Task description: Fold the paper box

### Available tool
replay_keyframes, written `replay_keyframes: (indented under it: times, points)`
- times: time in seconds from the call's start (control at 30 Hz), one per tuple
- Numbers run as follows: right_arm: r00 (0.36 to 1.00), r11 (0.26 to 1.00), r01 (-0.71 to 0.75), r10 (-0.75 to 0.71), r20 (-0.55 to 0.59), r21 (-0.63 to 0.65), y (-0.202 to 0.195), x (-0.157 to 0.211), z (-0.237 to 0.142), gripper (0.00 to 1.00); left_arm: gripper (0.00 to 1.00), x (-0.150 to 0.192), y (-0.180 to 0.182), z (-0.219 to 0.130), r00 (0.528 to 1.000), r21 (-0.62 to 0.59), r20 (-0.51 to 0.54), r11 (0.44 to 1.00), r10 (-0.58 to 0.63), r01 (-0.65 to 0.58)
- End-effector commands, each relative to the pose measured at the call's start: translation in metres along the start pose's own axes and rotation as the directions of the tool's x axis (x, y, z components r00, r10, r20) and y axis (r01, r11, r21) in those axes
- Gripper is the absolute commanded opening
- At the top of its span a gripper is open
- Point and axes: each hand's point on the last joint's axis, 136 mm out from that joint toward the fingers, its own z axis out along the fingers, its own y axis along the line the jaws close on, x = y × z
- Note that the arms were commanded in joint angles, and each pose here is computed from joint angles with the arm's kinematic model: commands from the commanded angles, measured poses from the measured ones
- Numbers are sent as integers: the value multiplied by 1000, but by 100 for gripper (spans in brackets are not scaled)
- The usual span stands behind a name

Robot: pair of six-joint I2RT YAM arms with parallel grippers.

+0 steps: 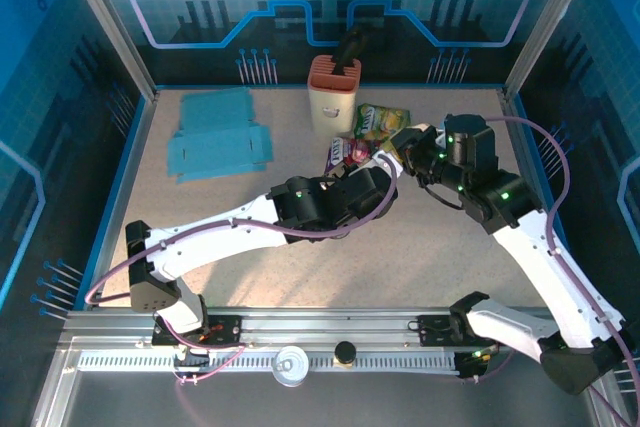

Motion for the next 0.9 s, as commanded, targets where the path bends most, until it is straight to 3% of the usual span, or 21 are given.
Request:
replay_keyframes:
  times: [0.0, 0.03, 0.07, 0.1, 0.2, 0.37, 0.63, 0.7, 0.8, 0.87]
  points:
    - [1000, 999, -9, 10, 18, -37, 7, -5, -3, 0, 0, -6, -1, -1, 1000, 9, 29, 1000, -10, 10]
    - [1000, 999, -13, 14, 23, -32, 5, -7, -3, 0, 19, -6, 1, -2, 999, 4, 31, 1000, -16, 16]
    - [999, 1000, -14, 15, 32, -27, 5, -8, -5, 0, 49, -6, 4, -5, 999, -1, 37, 999, -34, 34]
    - [999, 1000, -19, 20, 38, -21, 3, -9, -7, 0, 68, -5, 7, -8, 997, -3, 46, 998, -61, 61]
    - [998, 999, -42, 43, 52, -12, 0, -14, -12, 0, 88, 2, 13, -23, 983, 24, 109, 989, -146, 144]
    - [995, 998, -69, 69, 67, -4, 0, -21, -18, 0, 93, 34, 9, -27, 968, 51, 140, 978, -207, 202]
    - [991, 994, -112, 112, 79, -4, -5, -25, -22, 0, 94, 62, 13, -7, 962, -78, 165, 969, -218, 233]
    - [990, 993, -115, 115, 79, -2, -5, -25, -22, 0, 89, 67, 19, -3, 954, -110, 173, 958, -243, 264]
    - [990, 993, -118, 117, 78, 0, -6, -26, -23, 0, 69, 75, 26, 1, 943, -132, 182, 944, -277, 303]
    - [990, 993, -119, 118, 73, 0, -7, -26, -23, 0, 64, 76, 26, 1, 941, -127, 185, 943, -282, 308]
